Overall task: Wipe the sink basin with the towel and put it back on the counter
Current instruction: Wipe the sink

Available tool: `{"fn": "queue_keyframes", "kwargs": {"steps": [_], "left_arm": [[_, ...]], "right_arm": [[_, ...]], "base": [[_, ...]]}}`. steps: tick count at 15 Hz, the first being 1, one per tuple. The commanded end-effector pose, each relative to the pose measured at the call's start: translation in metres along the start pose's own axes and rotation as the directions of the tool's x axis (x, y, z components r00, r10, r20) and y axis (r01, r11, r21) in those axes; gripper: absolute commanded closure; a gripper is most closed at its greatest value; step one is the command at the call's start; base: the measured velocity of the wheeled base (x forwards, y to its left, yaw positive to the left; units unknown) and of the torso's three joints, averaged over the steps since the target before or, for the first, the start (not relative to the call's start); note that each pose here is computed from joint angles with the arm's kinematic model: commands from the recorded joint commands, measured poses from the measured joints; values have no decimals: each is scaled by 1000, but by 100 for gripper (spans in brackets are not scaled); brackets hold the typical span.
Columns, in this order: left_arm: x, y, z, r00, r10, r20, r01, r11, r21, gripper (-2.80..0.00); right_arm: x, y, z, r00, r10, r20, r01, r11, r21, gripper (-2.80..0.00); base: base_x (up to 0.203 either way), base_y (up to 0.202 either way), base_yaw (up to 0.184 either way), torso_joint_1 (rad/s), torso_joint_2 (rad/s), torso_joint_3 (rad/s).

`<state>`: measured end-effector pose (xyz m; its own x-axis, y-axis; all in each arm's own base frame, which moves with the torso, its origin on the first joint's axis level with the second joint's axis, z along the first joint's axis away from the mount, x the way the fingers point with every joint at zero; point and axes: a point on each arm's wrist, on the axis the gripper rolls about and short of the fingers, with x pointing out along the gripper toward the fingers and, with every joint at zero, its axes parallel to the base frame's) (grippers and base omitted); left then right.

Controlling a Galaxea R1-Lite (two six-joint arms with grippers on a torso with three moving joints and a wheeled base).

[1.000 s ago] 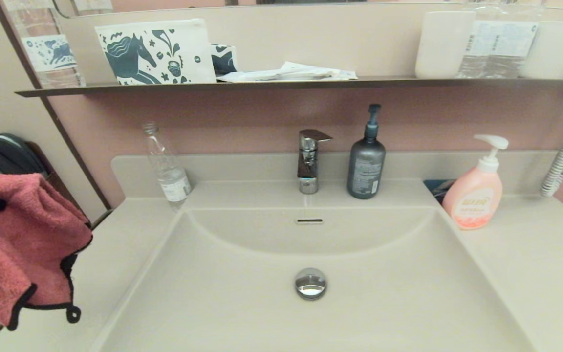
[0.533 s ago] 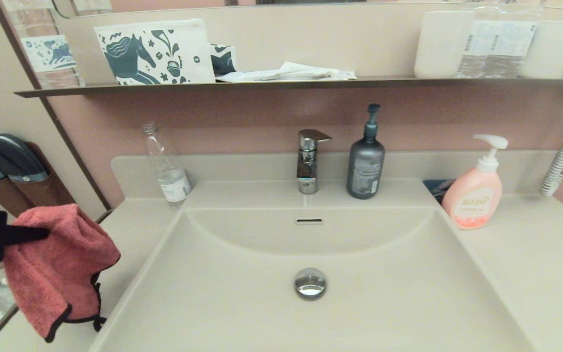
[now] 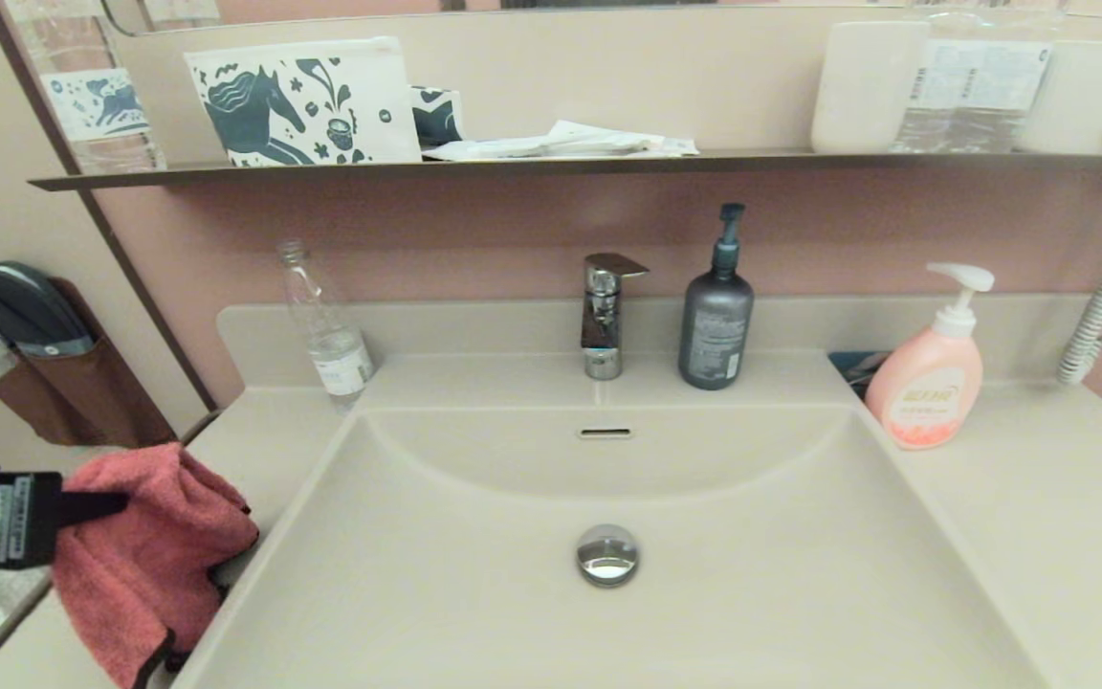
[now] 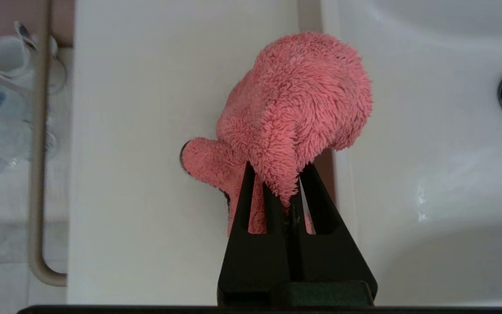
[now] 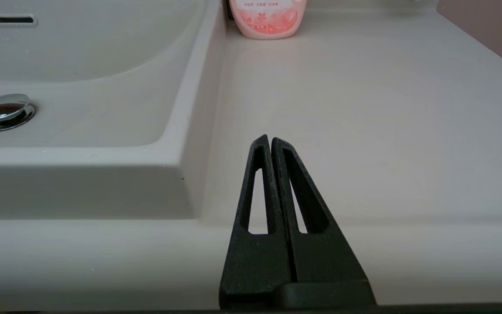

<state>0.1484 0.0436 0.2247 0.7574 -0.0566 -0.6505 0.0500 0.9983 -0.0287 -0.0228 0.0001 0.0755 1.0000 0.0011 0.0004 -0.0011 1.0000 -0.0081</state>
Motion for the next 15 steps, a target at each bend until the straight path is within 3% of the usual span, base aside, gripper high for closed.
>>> {"fn": "queue_keyframes", "kwargs": {"steps": [1,10,11,15], "left_arm": [[8,0,-11,1000,-8,-27,8,1000,-8,0],[35,4,-31,998,-20,-63,19,1000,-19,0],[38,4,-32,997,-24,-77,22,999,-25,-280],[40,2,-37,995,-37,-90,35,999,-27,-280]], "right_arm": [[0,0,0,1000,0,0,0,1000,0,0],[0,0,0,1000,0,0,0,1000,0,0],[0,0,0,1000,0,0,0,1000,0,0],[0,0,0,1000,0,0,0,1000,-1,0]], "base": [[0,0,0,0,0,0],[0,0,0,0,0,0],[0,0,0,0,0,0],[0,0,0,0,0,0]]}}
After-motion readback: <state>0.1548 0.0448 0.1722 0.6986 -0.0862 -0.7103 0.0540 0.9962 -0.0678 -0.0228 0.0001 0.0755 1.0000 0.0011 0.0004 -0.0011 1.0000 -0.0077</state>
